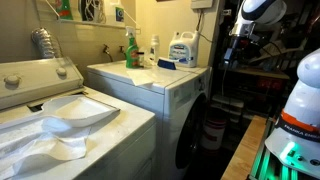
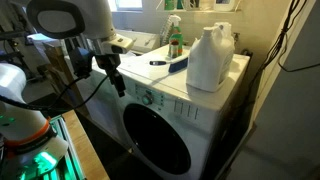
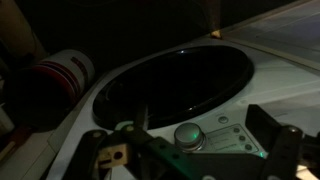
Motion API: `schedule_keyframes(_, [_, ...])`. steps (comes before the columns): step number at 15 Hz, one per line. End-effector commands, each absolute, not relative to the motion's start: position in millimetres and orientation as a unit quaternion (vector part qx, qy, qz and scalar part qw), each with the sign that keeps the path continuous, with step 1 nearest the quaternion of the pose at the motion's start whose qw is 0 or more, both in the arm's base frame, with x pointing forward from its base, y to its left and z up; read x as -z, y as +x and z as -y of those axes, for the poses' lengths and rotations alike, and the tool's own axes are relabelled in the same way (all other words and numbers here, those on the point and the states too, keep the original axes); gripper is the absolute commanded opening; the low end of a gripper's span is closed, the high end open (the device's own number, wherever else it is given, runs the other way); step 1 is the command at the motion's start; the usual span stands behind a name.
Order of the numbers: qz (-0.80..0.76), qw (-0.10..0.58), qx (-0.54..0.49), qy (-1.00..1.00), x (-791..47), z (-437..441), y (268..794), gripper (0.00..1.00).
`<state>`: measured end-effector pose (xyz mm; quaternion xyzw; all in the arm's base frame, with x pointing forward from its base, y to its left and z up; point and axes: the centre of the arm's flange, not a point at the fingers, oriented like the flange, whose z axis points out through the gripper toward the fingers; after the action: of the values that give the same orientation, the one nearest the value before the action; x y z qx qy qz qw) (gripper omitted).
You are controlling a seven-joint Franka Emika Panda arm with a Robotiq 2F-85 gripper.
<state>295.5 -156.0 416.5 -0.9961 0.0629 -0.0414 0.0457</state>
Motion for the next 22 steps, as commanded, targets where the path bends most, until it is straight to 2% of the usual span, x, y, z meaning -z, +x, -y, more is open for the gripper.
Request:
schedule_keyframes(1, [-0.063, 0.046, 0.041, -0.996, -416.5, 156.0, 295.5, 1.0])
schedule_keyframes(8, [-0.068, 0.036, 0.04, -0.996, -425.4, 152.6, 302.2, 1.0])
schedule_keyframes(15, [0.0, -0.026, 0.063, -0.998, -522.0, 85.4, 364.4, 1.0])
schedule_keyframes(19, [0.036, -0.033, 0.087, -0.995, -554.9, 39.0, 411.6, 1.0])
schedule_keyframes(22, [0.059, -0.004, 0.084, -0.995, -561.2, 9.0, 447.9, 1.0])
